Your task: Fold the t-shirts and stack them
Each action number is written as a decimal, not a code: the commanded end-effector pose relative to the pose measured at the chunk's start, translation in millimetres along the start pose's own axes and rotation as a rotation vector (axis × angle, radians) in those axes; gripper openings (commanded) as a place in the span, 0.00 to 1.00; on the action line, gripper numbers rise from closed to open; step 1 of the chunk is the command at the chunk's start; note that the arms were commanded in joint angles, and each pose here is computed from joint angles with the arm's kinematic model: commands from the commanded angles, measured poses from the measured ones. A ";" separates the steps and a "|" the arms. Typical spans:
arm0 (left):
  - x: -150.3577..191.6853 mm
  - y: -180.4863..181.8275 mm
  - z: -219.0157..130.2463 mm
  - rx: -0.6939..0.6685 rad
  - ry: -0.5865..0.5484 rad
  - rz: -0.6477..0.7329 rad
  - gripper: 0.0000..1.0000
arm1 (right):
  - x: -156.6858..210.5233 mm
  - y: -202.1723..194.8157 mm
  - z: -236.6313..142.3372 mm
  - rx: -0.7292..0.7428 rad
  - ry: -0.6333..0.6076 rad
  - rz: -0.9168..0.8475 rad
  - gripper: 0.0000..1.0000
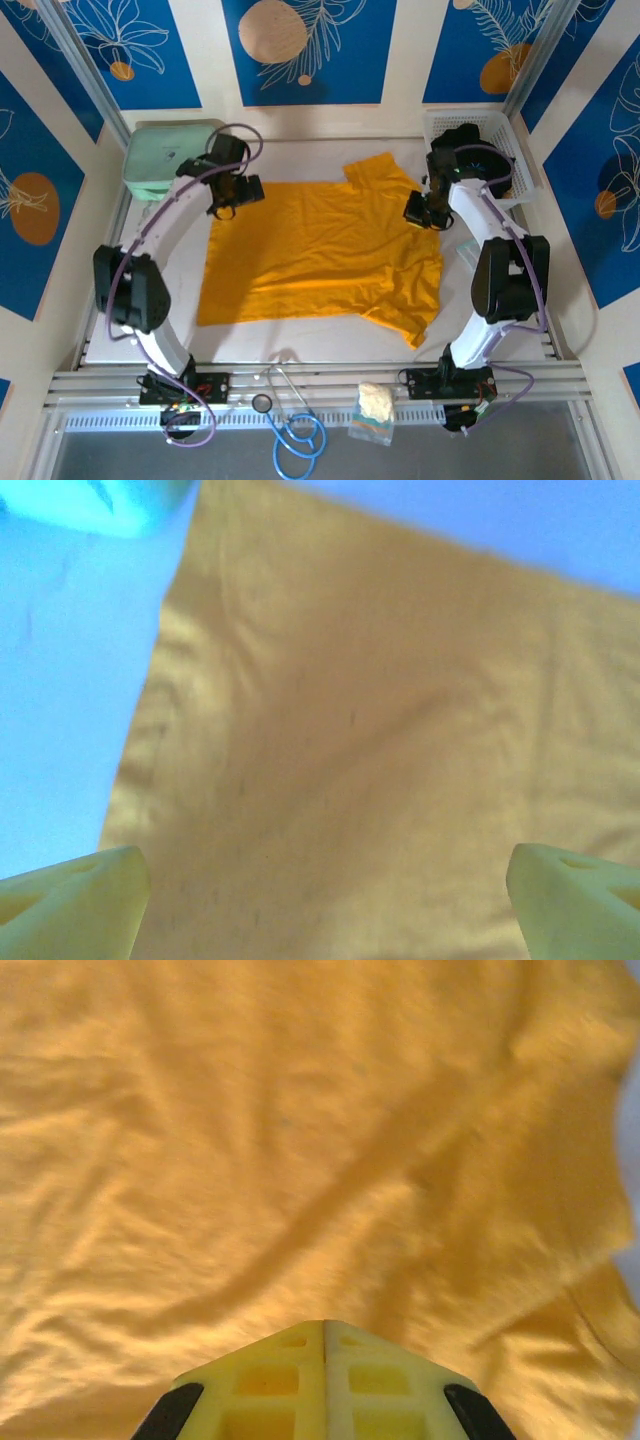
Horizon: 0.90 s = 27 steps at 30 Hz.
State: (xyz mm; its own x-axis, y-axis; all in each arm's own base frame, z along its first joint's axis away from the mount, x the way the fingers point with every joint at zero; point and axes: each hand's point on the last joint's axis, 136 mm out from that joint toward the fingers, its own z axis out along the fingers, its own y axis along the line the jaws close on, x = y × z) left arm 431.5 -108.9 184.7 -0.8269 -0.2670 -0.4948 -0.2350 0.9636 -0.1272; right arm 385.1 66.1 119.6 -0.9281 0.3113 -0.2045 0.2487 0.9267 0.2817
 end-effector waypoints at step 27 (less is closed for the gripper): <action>-64.6 6.9 156.3 -0.053 0.131 0.115 0.79 | 39.9 -26.9 111.8 0.148 0.326 -0.025 0.00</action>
State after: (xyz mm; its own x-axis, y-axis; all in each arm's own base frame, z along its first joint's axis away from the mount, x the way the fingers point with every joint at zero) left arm 561.6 -89.1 100.9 -0.8781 -0.1824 -0.4424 -0.1884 0.9816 -0.0308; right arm 394.0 99.6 17.7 -0.9706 0.2354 0.0510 0.2408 0.9436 0.2272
